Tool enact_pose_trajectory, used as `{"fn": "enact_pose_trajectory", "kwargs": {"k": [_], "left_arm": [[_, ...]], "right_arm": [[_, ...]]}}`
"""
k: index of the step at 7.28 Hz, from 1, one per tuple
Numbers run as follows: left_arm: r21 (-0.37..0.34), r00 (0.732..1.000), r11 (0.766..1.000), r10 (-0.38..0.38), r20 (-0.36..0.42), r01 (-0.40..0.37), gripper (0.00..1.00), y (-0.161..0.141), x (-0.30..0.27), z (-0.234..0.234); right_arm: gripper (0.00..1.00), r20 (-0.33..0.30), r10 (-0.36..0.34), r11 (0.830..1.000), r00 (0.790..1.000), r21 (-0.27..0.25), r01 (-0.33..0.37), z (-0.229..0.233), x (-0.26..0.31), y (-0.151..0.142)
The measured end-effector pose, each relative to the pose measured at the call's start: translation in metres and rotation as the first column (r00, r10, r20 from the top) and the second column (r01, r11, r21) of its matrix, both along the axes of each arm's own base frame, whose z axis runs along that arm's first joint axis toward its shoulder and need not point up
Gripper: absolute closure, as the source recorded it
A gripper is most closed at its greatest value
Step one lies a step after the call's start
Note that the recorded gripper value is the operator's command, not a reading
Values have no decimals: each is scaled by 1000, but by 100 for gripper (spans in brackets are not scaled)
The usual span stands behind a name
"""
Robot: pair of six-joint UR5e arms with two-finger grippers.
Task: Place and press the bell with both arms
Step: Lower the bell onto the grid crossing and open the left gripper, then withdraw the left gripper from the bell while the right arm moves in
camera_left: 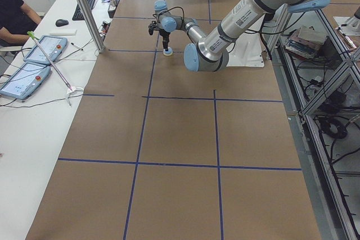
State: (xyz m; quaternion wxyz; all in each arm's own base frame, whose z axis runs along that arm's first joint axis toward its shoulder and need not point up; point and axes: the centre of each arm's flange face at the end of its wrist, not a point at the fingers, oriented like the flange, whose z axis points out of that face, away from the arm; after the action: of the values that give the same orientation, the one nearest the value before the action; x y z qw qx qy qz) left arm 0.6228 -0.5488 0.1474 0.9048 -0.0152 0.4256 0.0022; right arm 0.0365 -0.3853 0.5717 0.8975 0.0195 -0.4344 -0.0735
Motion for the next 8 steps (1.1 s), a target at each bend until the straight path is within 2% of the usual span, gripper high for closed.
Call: {"fn": "enact_pose_trajectory", "kwargs": {"k": [2,4,6,7,8], "left_arm": [[3,994,997,-83,-68,83,0,-14,-51,-22],[14,982,988,-149,-115,151,0,-15,-130,7],[28,981,989,-138,-140,143,0,-4,-212,62],[74,985,990,-106,-139,117,0,9,-249,91],[120,989,988,-79,-124,94,0,21,-283,120]], "right_arm": [[0,2,26,1000,1000,8,-26,-23,-5,-14],[0,16,53,999,998,2,-53,-85,-46,-56],[0,27,97,995,995,-25,-96,-198,-149,-107],[0,17,155,987,988,-51,-154,-262,-216,-117],[0,9,220,972,975,-82,-219,-315,-280,-115]]}}
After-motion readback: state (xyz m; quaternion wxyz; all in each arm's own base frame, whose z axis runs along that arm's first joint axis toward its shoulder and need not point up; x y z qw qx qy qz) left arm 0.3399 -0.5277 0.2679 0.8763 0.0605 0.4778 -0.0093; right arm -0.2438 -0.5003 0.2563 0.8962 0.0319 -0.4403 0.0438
